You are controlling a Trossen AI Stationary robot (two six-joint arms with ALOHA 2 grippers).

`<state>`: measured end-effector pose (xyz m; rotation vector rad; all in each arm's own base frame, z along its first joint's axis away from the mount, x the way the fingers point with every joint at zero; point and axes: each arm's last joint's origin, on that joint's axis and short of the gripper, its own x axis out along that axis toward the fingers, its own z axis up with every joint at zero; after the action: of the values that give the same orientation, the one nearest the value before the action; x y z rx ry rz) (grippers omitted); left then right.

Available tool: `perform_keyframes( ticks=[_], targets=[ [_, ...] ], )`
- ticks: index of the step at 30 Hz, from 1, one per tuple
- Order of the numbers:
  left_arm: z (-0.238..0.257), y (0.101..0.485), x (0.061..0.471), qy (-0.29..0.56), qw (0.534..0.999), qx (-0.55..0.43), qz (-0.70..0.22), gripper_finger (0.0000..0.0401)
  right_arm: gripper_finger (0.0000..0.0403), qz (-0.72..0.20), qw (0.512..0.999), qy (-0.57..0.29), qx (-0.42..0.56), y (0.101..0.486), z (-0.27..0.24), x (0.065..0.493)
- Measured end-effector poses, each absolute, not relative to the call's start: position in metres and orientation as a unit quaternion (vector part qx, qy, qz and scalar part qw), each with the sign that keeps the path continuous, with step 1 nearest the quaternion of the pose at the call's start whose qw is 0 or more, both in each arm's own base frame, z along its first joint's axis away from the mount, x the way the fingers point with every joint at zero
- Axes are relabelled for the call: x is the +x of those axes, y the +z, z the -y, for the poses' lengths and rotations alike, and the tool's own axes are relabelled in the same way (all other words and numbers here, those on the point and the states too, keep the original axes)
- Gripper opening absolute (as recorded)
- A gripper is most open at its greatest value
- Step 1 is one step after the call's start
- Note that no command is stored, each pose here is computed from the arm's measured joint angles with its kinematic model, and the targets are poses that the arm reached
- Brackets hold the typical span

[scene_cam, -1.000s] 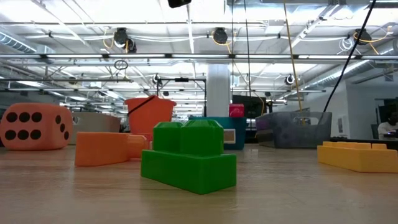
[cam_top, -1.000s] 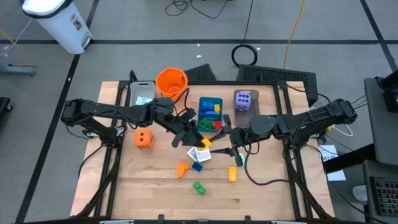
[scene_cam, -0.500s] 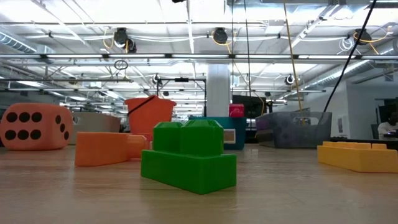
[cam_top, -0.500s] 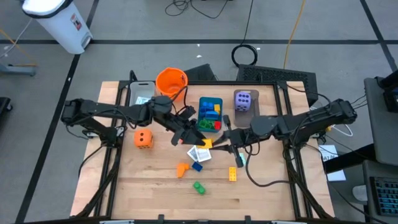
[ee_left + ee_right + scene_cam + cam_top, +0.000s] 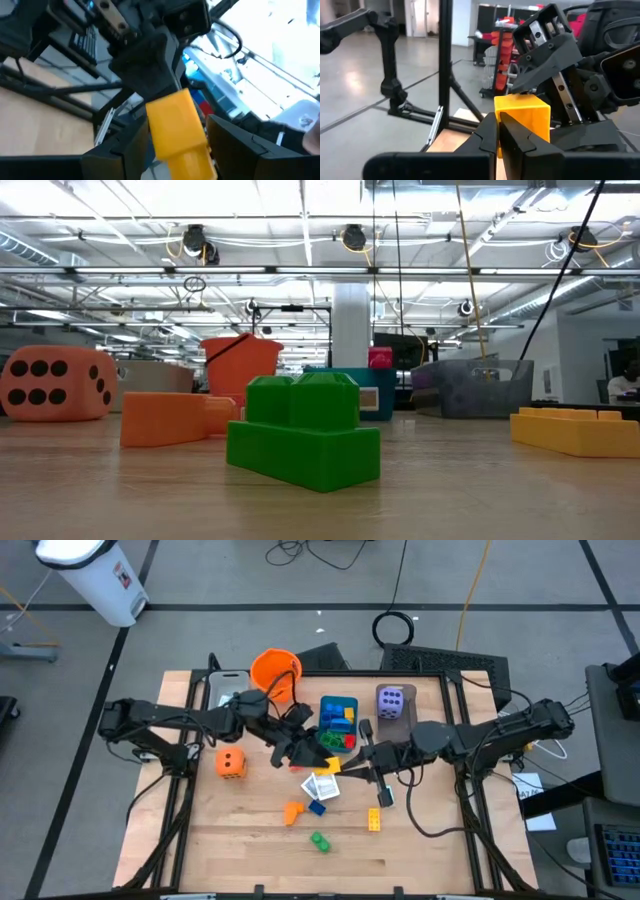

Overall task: Pick & Place Toys
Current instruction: Put the yellow game piece into the blue bin

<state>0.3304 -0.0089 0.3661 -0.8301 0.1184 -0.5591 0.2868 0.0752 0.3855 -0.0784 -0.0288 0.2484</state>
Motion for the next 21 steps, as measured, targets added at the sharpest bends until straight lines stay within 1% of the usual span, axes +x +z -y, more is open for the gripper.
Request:
perform_keyframes(
  ticks=[4,8,11,14,18,21],
  targets=[
    [0.002,0.376,0.329,-0.277,0.879,-0.387,-0.007,0.0229,0.0001,0.012,0.995,0.09,-0.035,0.386,-0.073,0.287],
    [-0.01,0.388,0.325,-0.288,0.884,-0.363,0.057,0.024,0.0001,0.012,0.996,0.076,-0.034,0.387,-0.071,0.285],
    [-0.022,0.397,0.32,-0.289,0.887,-0.342,0.109,0.0241,0.0001,0.017,0.998,0.046,-0.038,0.397,-0.068,0.278],
    [-0.033,0.405,0.313,-0.284,0.889,-0.329,0.142,0.0241,0.0001,0.017,0.999,0.021,-0.04,0.411,-0.064,0.276],
    [-0.045,0.417,0.3,-0.272,0.894,-0.31,0.176,0.0241,0.0,-0.014,0.999,-0.004,-0.03,0.431,-0.049,0.271],
    [-0.051,0.427,0.287,-0.259,0.901,-0.283,0.204,0.0241,0.0,-0.054,0.998,-0.04,-0.015,0.436,-0.03,0.271]
  ],
)
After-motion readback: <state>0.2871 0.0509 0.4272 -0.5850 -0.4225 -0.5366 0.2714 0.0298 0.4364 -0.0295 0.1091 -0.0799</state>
